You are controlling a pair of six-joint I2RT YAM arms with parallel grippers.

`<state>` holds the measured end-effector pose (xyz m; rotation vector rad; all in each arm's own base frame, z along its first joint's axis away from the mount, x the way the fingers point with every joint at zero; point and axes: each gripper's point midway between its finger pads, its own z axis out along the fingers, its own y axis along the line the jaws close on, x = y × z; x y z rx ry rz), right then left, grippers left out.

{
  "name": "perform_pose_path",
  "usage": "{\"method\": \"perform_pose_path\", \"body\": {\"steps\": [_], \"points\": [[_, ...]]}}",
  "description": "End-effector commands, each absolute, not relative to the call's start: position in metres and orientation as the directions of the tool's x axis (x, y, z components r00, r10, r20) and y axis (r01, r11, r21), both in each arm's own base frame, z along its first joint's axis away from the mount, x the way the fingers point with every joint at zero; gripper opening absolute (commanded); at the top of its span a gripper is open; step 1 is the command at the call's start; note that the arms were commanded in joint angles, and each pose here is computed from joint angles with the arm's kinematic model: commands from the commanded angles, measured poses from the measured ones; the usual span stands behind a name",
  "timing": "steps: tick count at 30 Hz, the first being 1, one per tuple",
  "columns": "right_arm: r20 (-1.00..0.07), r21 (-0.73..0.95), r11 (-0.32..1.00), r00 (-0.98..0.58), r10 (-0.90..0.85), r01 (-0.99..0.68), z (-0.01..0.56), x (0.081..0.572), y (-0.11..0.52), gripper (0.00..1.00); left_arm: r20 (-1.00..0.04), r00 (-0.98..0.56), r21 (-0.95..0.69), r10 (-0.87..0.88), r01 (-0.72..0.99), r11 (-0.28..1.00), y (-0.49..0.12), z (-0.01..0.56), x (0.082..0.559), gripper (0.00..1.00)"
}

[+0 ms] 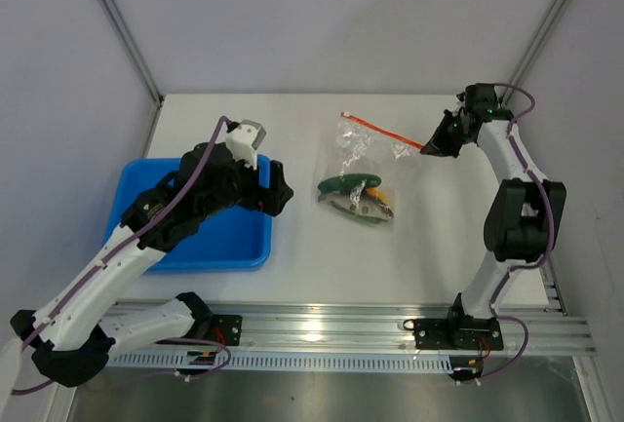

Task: Place the food in the zip-top bag and seal the zipper
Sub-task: Place the zipper food storage bag at the center of the board, then reset both arms

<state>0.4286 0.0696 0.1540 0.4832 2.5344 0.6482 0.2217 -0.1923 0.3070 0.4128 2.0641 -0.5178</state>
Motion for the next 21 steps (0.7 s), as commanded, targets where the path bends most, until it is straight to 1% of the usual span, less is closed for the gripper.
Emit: {"method": "perform_pose_path", "body": {"steps": [1,2,7,8,10,11,12,13,15,16,18,21], "points": [[-0.332,0.464,0.829,-0.807,0.489,0.312,0.14,0.452,0.041,0.0,-0.845,-0.532,-0.244,0.053,0.472,0.847,-0.191,0.304,0.213,0.99],[-0.329,0.452,0.827,-0.8,0.502,0.334,0.133,0.461,0.031,0.0,-0.837,-0.544,-0.25,0.055,0.47,0.846,-0.19,0.297,0.21,0.99],[-0.319,0.391,0.812,-0.764,0.562,0.434,0.105,0.472,-0.004,0.01,-0.825,-0.565,-0.311,-0.001,0.453,0.836,-0.183,0.291,0.194,0.99],[-0.315,0.377,0.812,-0.762,0.565,0.446,0.099,0.472,-0.008,0.1,-0.825,-0.564,-0.319,-0.01,0.453,0.832,-0.182,0.292,0.192,0.99],[-0.309,0.358,0.812,-0.762,0.569,0.461,0.089,0.472,-0.017,0.19,-0.812,-0.584,-0.341,-0.019,0.448,0.826,-0.182,0.286,0.186,1.0],[-0.302,0.357,0.81,-0.763,0.571,0.465,0.086,0.471,-0.018,0.29,-0.814,-0.58,-0.354,-0.034,0.448,0.821,-0.18,0.288,0.183,1.0],[-0.299,0.353,0.81,-0.763,0.573,0.469,0.084,0.47,-0.02,0.36,-0.805,-0.593,-0.361,-0.032,0.446,0.819,-0.181,0.281,0.181,0.99],[-0.304,0.353,0.812,-0.763,0.57,0.465,0.085,0.47,-0.019,0.48,-0.801,-0.597,-0.375,-0.045,0.443,0.814,-0.181,0.281,0.179,0.99],[-0.327,0.341,0.822,-0.762,0.559,0.457,0.092,0.47,-0.02,0.58,-0.797,-0.601,-0.39,-0.056,0.442,0.808,-0.181,0.279,0.177,0.99],[-0.352,0.335,0.831,-0.758,0.548,0.445,0.104,0.468,-0.018,0.99,-0.795,-0.603,-0.4,-0.069,0.436,0.806,-0.182,0.278,0.177,0.99],[-0.386,0.301,0.851,-0.761,0.522,0.431,0.114,0.463,-0.018,0.99,-0.793,-0.603,-0.411,-0.081,0.431,0.803,-0.181,0.278,0.176,0.99],[-0.403,0.296,0.872,-0.777,0.484,0.39,0.138,0.445,-0.001,0.99,-0.776,-0.622,-0.459,-0.106,0.441,0.771,-0.188,0.278,0.17,0.99]]}}
